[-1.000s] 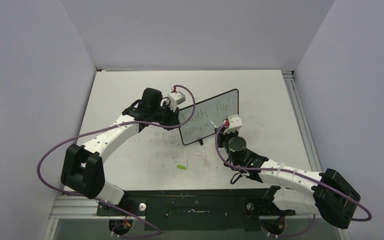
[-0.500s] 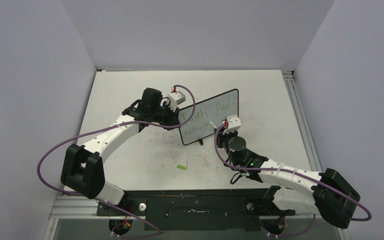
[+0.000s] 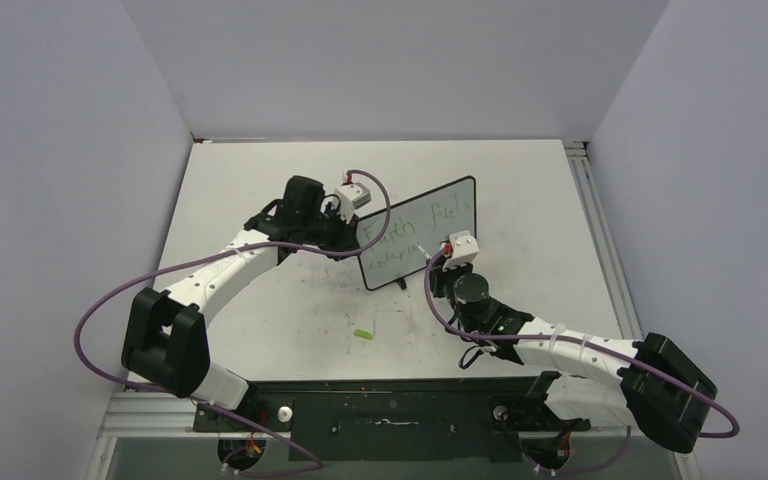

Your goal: Write a sentence on the whiteboard

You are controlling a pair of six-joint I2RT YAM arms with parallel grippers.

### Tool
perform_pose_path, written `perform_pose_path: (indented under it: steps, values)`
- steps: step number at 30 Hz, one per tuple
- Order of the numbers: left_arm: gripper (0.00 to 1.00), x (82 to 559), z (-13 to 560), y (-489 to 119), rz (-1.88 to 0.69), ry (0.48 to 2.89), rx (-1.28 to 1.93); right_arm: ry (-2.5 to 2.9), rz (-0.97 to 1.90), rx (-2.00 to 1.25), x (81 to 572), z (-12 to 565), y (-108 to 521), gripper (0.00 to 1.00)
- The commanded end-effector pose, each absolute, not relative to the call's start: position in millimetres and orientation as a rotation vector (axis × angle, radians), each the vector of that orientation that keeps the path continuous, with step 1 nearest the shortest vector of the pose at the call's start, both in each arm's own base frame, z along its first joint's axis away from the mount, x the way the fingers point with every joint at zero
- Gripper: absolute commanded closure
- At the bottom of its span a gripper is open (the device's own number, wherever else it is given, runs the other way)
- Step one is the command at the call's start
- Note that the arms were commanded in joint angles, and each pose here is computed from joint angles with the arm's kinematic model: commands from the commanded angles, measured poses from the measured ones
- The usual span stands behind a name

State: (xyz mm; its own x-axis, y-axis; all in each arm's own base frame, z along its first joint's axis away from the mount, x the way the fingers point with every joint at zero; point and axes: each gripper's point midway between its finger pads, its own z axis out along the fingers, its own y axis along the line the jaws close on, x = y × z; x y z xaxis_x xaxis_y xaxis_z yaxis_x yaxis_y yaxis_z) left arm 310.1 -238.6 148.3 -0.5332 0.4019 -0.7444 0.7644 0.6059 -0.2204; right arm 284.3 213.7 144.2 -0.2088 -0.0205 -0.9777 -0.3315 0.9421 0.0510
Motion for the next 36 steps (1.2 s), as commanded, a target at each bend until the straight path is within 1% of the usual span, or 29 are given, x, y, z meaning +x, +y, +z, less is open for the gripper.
perform_pose_path:
  steps: [1, 6, 16, 36]
  values:
    - [1.0, 313, 151, -233, -0.651, 2.162, 0.951, 1.757, 0.291, -0.254, 288, 144, 217, 0.95]
    - [1.0, 313, 151, -233, -0.649, 2.163, 0.952, 1.759, 0.275, -0.245, 289, 142, 214, 0.95]
    - [1.0, 313, 150, -233, -0.649, 2.163, 0.951, 1.718, 0.235, -0.185, 292, 155, 201, 0.95]
    - [1.0, 312, 152, -234, -0.652, 2.16, 0.952, 1.654, 0.288, -0.217, 288, 183, 217, 0.95]
